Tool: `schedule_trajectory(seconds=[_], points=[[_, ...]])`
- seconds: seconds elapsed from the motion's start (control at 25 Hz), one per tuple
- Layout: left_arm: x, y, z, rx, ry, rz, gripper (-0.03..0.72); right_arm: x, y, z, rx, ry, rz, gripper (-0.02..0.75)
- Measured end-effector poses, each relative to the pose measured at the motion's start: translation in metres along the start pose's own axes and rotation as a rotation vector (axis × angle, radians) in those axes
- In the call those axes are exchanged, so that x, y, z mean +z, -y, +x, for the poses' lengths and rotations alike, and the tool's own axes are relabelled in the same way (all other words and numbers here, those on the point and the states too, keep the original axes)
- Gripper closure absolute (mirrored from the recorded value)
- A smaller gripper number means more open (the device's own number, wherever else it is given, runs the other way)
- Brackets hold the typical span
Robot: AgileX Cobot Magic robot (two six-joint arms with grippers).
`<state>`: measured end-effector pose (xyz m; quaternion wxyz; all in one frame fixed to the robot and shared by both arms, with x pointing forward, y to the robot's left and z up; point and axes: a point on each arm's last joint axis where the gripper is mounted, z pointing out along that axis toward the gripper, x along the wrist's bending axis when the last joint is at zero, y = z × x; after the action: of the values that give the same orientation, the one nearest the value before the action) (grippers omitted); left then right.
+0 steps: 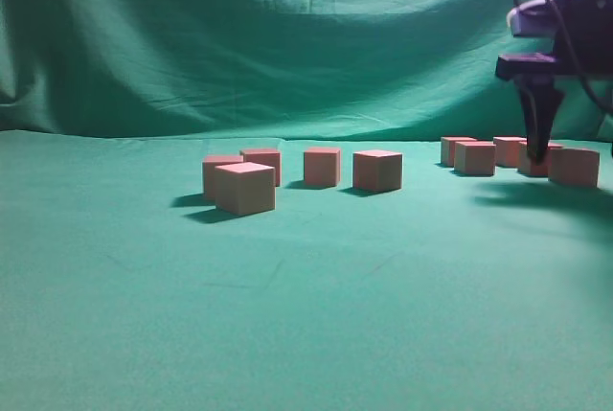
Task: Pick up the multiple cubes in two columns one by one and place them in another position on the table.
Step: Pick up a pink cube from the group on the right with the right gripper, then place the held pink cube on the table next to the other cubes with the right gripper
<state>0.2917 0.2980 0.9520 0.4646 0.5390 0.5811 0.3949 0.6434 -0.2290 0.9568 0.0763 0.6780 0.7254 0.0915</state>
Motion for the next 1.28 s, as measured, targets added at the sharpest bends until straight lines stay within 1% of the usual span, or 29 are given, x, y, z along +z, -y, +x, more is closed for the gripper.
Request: schedule_trajectory(seconds=[0.12,0.16,0.2,0.24,0.36,0.4,0.52,0.64,0.72,0.8,0.88,0.96,1.08,1.2,1.28], points=[[0.000,0.000,0.000,0.000,0.000,0.000,0.688,0.015,-0.002,0.000,-0.019,0.000,0.000,0.172],[0.000,0.000,0.000,0.000,0.000,0.000,0.688,0.019,-0.002,0.000,-0.019,0.000,0.004,0.220],[0.000,0.000,0.000,0.000,0.000,0.000,0.688,0.020,-0.002,0.000,-0.021,0.000,0.004,0.247],[0.000,0.000,0.000,0.000,0.000,0.000,0.688,0.022,-0.002,0.000,-0.023,0.000,0.006,0.293],[0.000,0.000,0.000,0.000,0.000,0.000,0.688,0.022,-0.002,0.000,-0.036,0.000,0.006,0.465],[0.000,0.000,0.000,0.000,0.000,0.000,0.688,0.022,-0.001,0.000,-0.040,0.001,0.011,0.488],[0.000,0.000,0.000,0.000,0.000,0.000,0.688,0.020,-0.001,0.000,-0.046,0.001,0.012,0.479],[0.000,0.000,0.000,0.000,0.000,0.000,0.688,0.006,0.000,0.000,-0.047,-0.002,0.005,0.479],[0.000,0.000,0.000,0.000,0.000,0.000,0.688,-0.012,0.001,0.001,-0.039,-0.011,0.000,0.479],[0.000,0.000,0.000,0.000,0.000,0.000,0.688,-0.038,0.004,0.002,-0.029,-0.029,-0.020,0.479],[0.000,0.000,0.000,0.000,0.000,0.000,0.688,-0.065,0.008,0.006,-0.055,-0.049,-0.048,0.479],[0.000,0.000,0.000,0.000,0.000,0.000,0.688,-0.093,0.015,0.017,-0.126,-0.070,-0.090,0.479],[0.000,0.000,0.000,0.000,0.000,0.000,0.688,-0.118,0.031,0.047,-0.263,-0.106,-0.133,0.479],[0.000,0.000,0.000,0.000,0.000,0.000,0.688,-0.120,0.050,0.082,-0.397,-0.144,-0.117,0.479],[0.000,0.000,0.000,0.000,0.000,0.000,0.688,-0.113,0.065,0.106,-0.493,-0.164,-0.085,0.479]])
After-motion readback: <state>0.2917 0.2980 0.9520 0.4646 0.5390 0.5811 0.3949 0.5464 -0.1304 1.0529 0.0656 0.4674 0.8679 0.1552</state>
